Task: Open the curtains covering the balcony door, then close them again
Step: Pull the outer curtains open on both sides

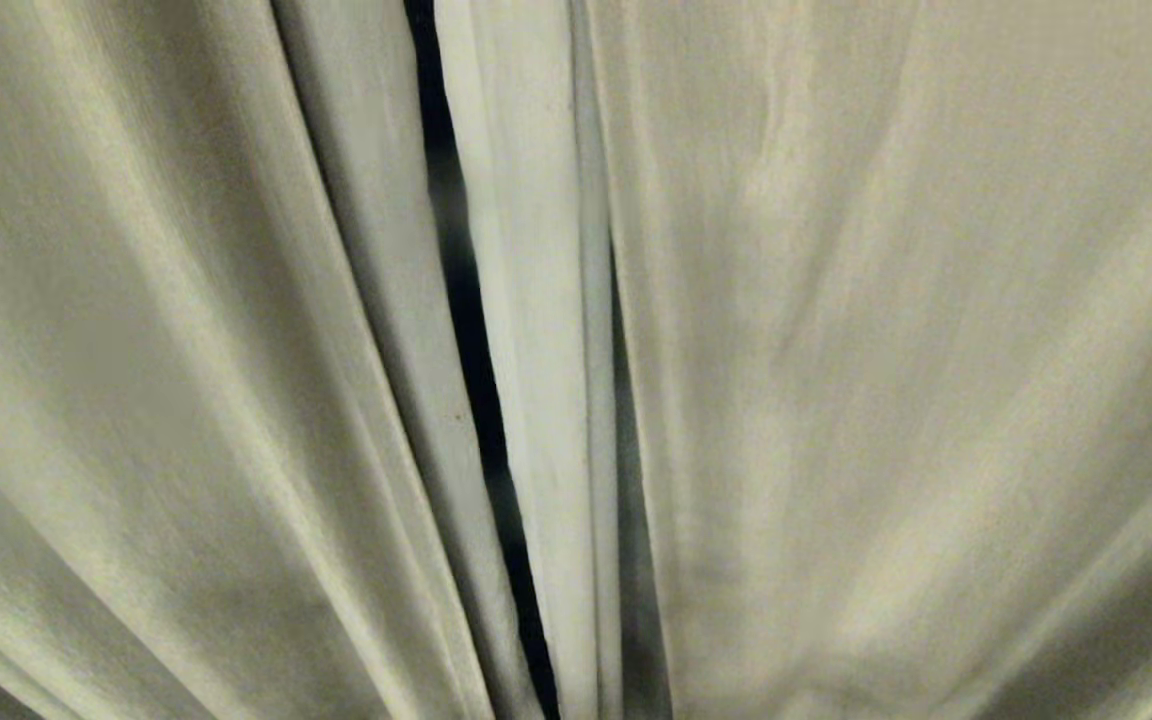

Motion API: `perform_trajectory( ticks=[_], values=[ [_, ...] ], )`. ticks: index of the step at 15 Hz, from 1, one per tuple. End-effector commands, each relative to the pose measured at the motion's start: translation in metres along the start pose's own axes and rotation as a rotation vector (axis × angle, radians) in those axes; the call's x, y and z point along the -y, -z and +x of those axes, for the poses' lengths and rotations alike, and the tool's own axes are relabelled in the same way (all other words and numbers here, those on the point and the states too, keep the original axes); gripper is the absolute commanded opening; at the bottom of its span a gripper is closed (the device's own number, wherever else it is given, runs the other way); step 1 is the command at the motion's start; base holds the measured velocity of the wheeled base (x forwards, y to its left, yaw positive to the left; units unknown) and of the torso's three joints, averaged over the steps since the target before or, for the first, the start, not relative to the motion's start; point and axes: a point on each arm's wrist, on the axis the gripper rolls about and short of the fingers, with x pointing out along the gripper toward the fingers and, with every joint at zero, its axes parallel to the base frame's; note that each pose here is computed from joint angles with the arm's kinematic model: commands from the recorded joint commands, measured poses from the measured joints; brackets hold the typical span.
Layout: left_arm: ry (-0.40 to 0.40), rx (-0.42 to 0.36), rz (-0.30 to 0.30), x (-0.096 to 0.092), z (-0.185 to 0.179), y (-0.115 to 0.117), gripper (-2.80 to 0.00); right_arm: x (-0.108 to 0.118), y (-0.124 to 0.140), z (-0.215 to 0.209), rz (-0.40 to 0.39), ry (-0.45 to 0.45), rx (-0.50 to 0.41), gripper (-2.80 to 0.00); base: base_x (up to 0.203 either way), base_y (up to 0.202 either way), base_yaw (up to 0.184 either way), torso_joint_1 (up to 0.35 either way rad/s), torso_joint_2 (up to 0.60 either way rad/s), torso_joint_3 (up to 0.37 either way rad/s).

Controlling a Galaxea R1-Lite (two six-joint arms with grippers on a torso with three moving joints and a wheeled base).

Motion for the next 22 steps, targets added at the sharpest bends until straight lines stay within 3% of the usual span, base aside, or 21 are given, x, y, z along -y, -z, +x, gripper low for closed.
perform_trajectory(
  ticks=[1, 9, 18, 22],
  values=[
    [0.0, 0.001, 0.0, 0.0, 0.0, 0.0, -2.8, 0.003, 0.009, 0.007, -0.002, 0.007, -0.021, -2.8, 0.0, 0.0, 0.0, 0.0, 0.0, 0.0],
    [0.0, 0.001, 0.0, 0.0, 0.0, 0.0, -2.8, 0.003, 0.008, 0.006, -0.004, -0.008, -0.02, -2.8, 0.0, 0.0, 0.0, 0.0, 0.0, 0.0],
    [0.0, 0.001, 0.0, 0.0, 0.0, 0.0, -2.8, -0.019, 0.003, -0.038, 0.02, -0.228, -0.023, -2.8, 0.0, 0.0, 0.0, 0.0, 0.0, 0.0],
    [0.0, 0.001, 0.0, 0.0, 0.0, 0.0, -2.8, -0.03, -0.005, -0.045, 0.035, -0.275, 0.005, -2.8, 0.0, 0.0, 0.0, 0.0, 0.0, 0.0]
  ],
)
